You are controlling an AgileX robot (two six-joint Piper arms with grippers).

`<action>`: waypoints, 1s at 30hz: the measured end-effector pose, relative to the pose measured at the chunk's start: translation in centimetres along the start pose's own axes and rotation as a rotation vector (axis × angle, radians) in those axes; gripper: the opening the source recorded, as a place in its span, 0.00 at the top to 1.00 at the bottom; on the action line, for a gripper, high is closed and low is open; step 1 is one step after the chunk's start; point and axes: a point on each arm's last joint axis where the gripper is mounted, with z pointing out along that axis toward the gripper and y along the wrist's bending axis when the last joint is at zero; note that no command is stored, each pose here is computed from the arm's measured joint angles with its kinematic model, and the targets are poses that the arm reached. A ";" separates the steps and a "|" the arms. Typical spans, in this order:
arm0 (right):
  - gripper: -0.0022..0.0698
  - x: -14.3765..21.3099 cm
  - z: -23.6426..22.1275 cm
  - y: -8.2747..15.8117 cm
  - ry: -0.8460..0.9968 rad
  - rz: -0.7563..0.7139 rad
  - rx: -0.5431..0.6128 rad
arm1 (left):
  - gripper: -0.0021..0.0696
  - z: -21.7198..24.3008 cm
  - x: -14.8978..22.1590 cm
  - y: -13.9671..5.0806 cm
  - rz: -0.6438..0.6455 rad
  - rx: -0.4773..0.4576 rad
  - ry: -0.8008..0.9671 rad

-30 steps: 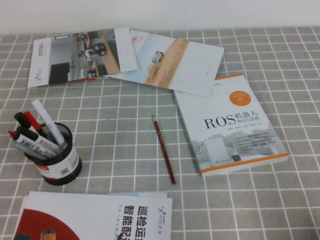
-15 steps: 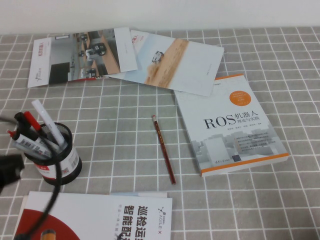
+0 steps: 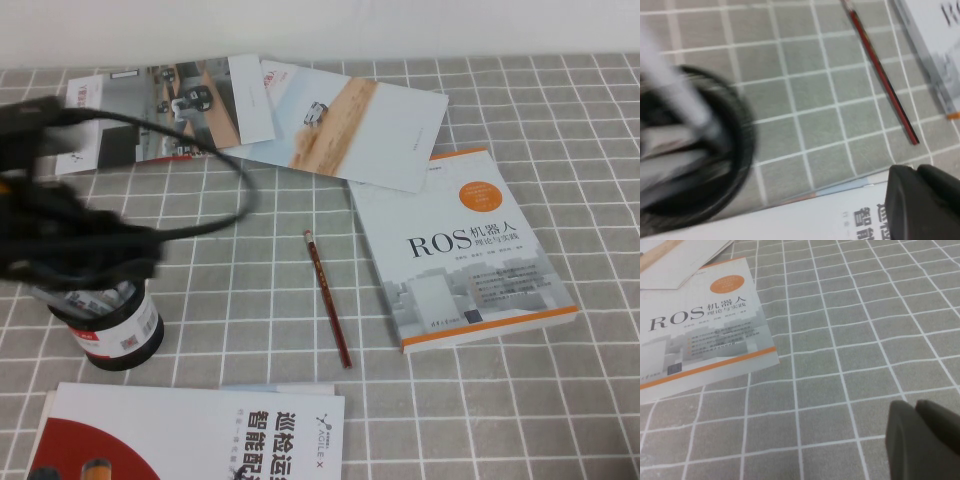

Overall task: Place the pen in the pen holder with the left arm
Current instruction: Pick up the pen on the table

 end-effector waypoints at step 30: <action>0.99 0.0 0.0 0.0 0.000 0.000 0.000 | 0.98 16.9 -5.4 -13.5 0.181 -0.065 0.433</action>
